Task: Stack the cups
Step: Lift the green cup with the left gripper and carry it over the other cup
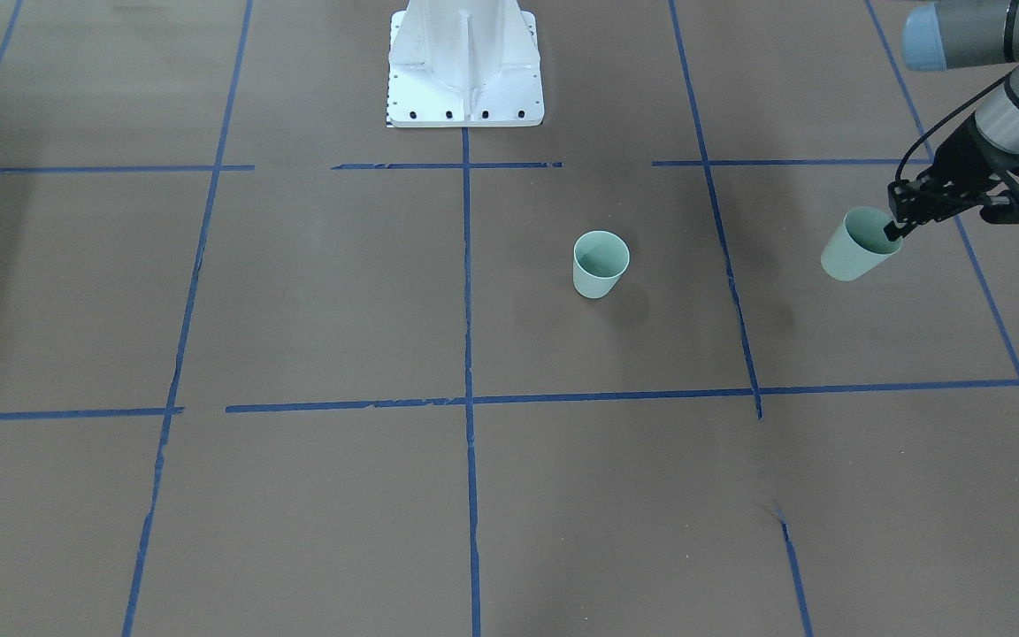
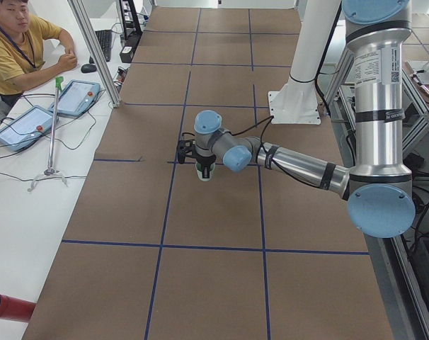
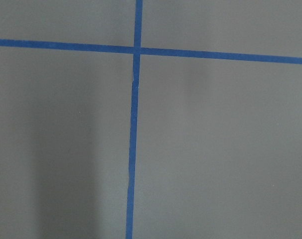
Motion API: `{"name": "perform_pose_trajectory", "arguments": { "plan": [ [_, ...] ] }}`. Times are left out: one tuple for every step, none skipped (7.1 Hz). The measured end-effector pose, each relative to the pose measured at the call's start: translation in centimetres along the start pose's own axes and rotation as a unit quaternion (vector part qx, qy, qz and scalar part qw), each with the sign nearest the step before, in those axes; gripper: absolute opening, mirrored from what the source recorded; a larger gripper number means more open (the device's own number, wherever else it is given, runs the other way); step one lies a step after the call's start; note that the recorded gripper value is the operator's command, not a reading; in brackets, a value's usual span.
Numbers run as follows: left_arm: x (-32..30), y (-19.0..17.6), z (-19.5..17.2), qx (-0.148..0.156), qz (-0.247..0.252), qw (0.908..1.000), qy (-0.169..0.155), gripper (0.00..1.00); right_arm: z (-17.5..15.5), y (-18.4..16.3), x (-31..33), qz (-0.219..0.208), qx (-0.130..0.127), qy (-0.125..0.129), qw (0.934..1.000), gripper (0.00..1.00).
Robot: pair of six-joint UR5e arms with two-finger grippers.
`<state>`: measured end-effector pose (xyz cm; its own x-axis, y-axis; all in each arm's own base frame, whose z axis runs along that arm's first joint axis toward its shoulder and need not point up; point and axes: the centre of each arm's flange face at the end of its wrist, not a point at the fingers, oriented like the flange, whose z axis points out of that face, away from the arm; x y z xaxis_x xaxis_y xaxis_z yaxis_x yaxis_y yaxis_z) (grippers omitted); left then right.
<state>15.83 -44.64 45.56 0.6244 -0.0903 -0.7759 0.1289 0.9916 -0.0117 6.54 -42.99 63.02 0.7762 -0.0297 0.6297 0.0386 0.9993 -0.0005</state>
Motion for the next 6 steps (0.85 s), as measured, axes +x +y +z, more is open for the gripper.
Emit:
{"name": "perform_pose_trajectory", "arguments": {
  "plan": [
    [3.9, -1.4, -2.9, 0.005, -0.028, 0.9996, -0.002, 0.00, 0.0, 0.0, 0.0, 0.000, 0.000, 0.000, 1.0000, 1.00],
    [8.4, -2.3, -4.6, 0.007, -0.063, 0.9980, 0.006, 0.00, 0.0, 0.0, 0.0, 0.000, 0.000, 0.000, 1.0000, 1.00],
    [13.2, -2.4, -5.0, 0.002, -0.092, 0.9956, 0.021, 0.00, 0.0, 0.0, 0.0, 0.000, 0.000, 0.000, 1.0000, 1.00],
    [18.1, -1.7, -4.3, -0.013, -0.116, 0.9926, 0.033, 0.00, 0.0, 0.0, 0.0, 0.000, 0.000, 0.000, 1.0000, 1.00],
    [22.5, -0.7, -2.7, -0.033, -0.139, 0.9890, 0.036, 0.00, 0.0, 0.0, 0.0, 0.000, 0.000, 0.000, 1.0000, 1.00],
    [26.1, 0.1, -0.6, -0.045, -0.159, 0.9858, 0.032, 0.00, 0.0, 0.0, 0.0, 0.000, 0.000, 0.000, 1.0000, 1.00]
  ]
}}
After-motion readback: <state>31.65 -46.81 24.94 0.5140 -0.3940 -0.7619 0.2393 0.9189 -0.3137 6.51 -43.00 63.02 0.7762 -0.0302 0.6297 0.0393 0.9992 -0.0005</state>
